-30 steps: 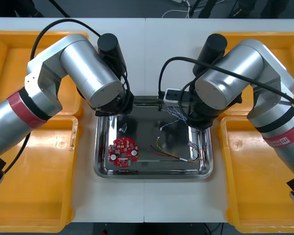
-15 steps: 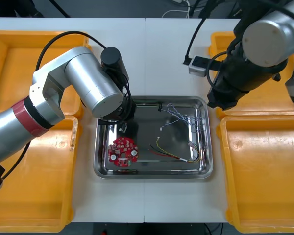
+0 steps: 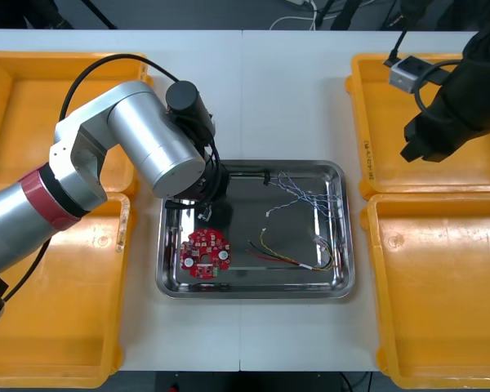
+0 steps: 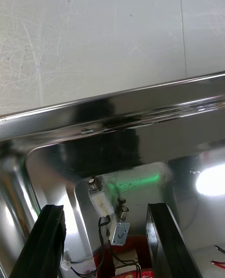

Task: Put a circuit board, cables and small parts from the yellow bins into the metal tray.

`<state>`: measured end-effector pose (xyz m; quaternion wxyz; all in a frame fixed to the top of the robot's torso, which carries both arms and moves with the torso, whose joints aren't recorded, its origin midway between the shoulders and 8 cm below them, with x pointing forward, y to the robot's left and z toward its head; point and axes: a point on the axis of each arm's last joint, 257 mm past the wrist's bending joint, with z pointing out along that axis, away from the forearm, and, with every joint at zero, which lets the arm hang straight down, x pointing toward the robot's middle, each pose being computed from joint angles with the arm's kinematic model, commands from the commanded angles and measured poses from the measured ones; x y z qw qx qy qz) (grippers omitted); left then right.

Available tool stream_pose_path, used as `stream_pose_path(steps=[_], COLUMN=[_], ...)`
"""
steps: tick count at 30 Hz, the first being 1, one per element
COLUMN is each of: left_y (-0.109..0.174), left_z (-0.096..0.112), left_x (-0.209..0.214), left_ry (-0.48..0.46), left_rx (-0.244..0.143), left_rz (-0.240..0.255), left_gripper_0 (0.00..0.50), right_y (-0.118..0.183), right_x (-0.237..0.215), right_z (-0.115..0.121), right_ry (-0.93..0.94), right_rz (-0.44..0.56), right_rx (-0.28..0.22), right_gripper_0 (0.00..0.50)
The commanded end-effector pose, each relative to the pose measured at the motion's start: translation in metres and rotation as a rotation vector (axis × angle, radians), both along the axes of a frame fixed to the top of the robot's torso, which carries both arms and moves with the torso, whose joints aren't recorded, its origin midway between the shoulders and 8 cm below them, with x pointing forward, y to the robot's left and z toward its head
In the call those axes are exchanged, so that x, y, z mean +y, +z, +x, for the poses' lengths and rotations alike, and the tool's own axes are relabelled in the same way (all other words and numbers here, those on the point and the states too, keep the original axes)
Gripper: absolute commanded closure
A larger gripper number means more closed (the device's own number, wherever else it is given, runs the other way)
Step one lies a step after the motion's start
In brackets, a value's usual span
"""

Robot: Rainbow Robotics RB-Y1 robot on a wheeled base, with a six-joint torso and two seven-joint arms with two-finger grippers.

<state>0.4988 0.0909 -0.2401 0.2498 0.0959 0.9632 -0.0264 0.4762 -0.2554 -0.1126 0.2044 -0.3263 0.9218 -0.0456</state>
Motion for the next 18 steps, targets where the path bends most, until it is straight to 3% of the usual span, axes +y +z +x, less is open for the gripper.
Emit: stream_pose_path(steps=[1, 7, 11, 18], left_y=[0.000, 0.002, 0.015, 0.046], left_z=[-0.006, -0.003, 0.006, 0.017], left_x=[-0.011, -0.005, 0.002, 0.018], left_ry=[-0.015, -0.011, -0.008, -0.015], left_rx=[-0.010, -0.017, -0.042, -0.049], left_rz=[-0.019, -0.009, -0.008, -0.020], left_gripper_0=[0.000, 0.000, 0.000, 0.000], right_y=[0.039, 0.038, 0.032, 0.022], right_x=[-0.031, -0.061, -0.088, -0.121], right_z=[0.005, 0.002, -0.005, -0.012], right_ry=[-0.126, -0.293, -0.405, -0.498], right_rz=[0.032, 0.106, 0.133, 0.163], right_rx=[-0.076, -0.056, -0.046, -0.056], right_gripper_0=[0.000, 0.000, 0.000, 0.000])
